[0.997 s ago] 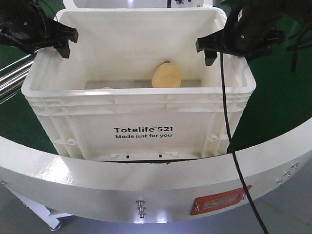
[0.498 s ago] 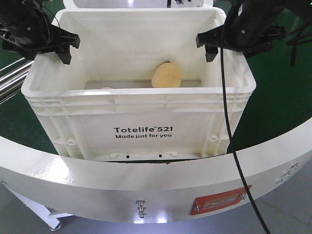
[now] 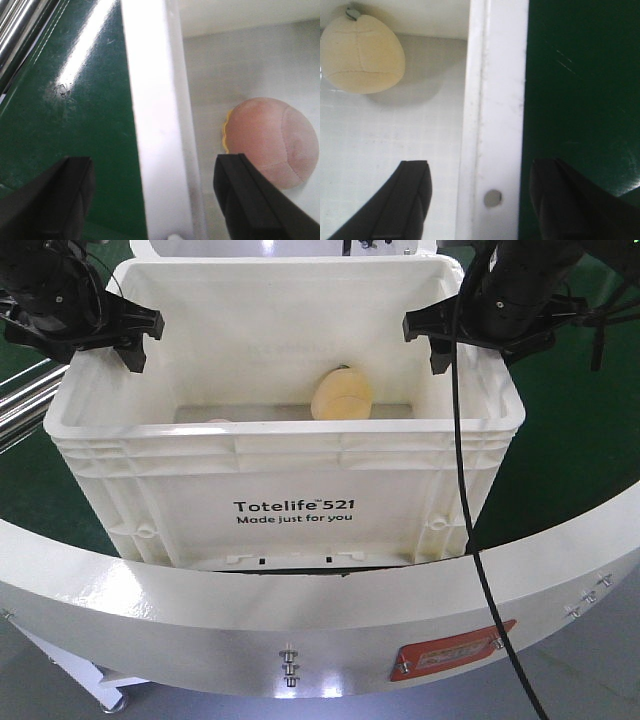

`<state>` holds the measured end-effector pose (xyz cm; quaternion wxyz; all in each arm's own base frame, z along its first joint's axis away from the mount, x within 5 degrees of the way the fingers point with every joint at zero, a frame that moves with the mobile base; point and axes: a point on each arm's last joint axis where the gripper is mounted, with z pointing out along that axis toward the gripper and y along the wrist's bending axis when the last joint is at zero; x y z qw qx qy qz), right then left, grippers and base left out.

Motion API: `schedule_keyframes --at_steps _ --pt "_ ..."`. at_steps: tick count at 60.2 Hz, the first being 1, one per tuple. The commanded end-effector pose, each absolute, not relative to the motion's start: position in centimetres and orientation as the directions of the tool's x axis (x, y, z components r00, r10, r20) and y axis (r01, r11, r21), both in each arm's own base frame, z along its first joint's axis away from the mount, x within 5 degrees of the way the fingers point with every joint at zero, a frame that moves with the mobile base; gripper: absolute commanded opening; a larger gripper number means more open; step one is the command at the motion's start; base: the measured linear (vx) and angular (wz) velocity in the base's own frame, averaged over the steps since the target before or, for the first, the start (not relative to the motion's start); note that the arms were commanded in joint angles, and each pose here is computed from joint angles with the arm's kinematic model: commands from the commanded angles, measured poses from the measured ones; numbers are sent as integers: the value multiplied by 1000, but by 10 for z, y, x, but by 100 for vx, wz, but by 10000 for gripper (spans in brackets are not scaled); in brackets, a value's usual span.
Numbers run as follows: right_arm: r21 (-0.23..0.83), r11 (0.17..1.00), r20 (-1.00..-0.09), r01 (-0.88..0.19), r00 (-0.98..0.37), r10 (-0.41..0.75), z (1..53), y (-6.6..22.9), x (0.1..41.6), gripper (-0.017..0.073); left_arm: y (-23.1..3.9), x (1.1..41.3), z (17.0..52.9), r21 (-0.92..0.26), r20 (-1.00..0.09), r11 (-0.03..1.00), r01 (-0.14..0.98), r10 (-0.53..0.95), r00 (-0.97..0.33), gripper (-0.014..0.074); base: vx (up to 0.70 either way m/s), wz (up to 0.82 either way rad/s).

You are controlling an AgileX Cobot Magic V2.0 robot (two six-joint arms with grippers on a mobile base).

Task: Place moving items into box and shelve
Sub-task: 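Lower both grippers onto the tote's side rims and grip them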

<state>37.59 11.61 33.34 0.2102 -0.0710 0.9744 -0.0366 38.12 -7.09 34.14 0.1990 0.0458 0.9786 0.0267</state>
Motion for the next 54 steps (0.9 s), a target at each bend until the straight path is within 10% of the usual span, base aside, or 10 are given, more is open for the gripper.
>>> schedule_keyframes --at_steps 1,54 --pt "-98 988 -493 -120 -856 -153 362 111 369 437 -69 371 370 59 -465 996 68 87 -881 584 0 0" --pt "-103 987 -497 -120 -854 -156 363 111 369 80 -76 364 378 -29 -480 996 83 59 -875 69 0 0"
